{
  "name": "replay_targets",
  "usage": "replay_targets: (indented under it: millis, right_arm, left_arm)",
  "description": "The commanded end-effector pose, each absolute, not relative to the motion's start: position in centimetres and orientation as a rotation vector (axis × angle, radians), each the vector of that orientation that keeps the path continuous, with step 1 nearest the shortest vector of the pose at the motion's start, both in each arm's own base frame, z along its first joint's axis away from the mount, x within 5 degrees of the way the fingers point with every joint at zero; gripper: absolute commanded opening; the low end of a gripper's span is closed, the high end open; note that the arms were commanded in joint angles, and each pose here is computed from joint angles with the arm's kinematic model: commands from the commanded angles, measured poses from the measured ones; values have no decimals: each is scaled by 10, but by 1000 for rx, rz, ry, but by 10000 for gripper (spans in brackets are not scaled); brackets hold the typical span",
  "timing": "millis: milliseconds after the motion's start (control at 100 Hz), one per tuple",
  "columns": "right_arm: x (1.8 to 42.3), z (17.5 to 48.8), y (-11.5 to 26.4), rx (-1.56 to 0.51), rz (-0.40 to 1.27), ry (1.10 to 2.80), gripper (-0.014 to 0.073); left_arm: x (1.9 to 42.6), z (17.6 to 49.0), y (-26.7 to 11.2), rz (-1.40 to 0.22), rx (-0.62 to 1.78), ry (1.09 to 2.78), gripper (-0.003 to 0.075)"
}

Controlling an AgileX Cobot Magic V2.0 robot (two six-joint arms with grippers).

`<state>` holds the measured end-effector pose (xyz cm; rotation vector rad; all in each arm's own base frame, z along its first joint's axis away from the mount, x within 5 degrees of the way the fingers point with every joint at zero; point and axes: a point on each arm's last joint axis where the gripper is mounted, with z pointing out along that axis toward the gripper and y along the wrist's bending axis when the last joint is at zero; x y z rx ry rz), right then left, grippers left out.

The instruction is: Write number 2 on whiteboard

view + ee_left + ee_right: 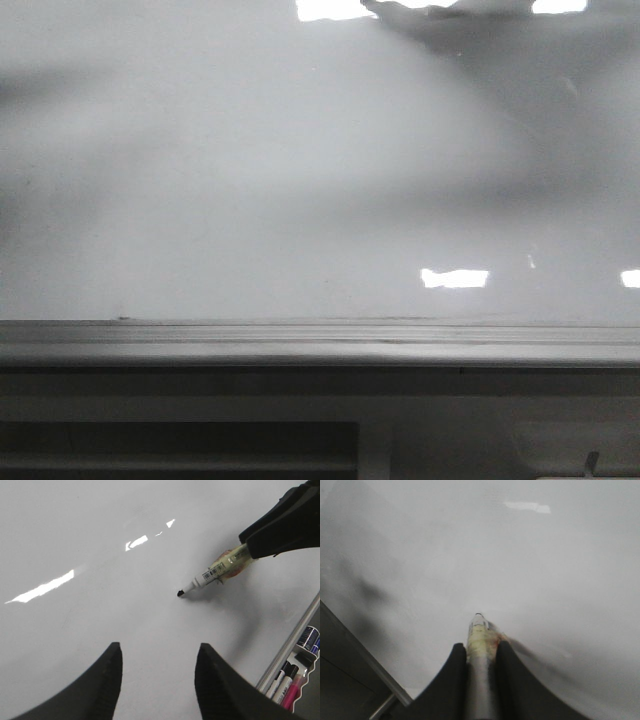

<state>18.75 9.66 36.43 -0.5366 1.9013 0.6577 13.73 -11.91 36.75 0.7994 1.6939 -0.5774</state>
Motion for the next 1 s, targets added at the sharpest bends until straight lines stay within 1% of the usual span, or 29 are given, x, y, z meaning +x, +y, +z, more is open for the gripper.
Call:
replay_targets:
  millis: [0, 150, 290, 350, 460, 560, 740, 820, 990]
  right_arm:
    - [195, 374, 96, -486, 636, 1850, -64]
    - [198, 376, 93, -449, 604, 1827, -63]
    - [186, 385, 86, -469, 542, 1780, -50]
    - [180, 390, 80, -447, 518, 1769, -46]
    - [169, 394, 69, -418, 456, 1769, -46]
    - [163, 391, 61, -408, 419, 1806, -46]
    - [159, 372, 63, -432, 473, 1904, -46]
    - [161, 363, 69, -449, 518, 1938, -46]
    - [164, 354, 87, -541, 583, 1961, -46]
  left_arm:
    - [138, 384, -116, -588, 704, 1630, 300]
    - [138, 384, -116, -588, 702, 1629, 300]
    - [138, 384, -116, -588, 702, 1629, 300]
    - [138, 384, -116, -588, 702, 1629, 300]
    - [138, 384, -116, -588, 702, 1629, 300]
    - [138, 384, -116, -591, 700, 1629, 300]
    - [138, 384, -116, -595, 695, 1629, 300]
    - [138, 384, -116, -595, 695, 1629, 300]
    - [138, 384, -116, -595, 695, 1629, 300]
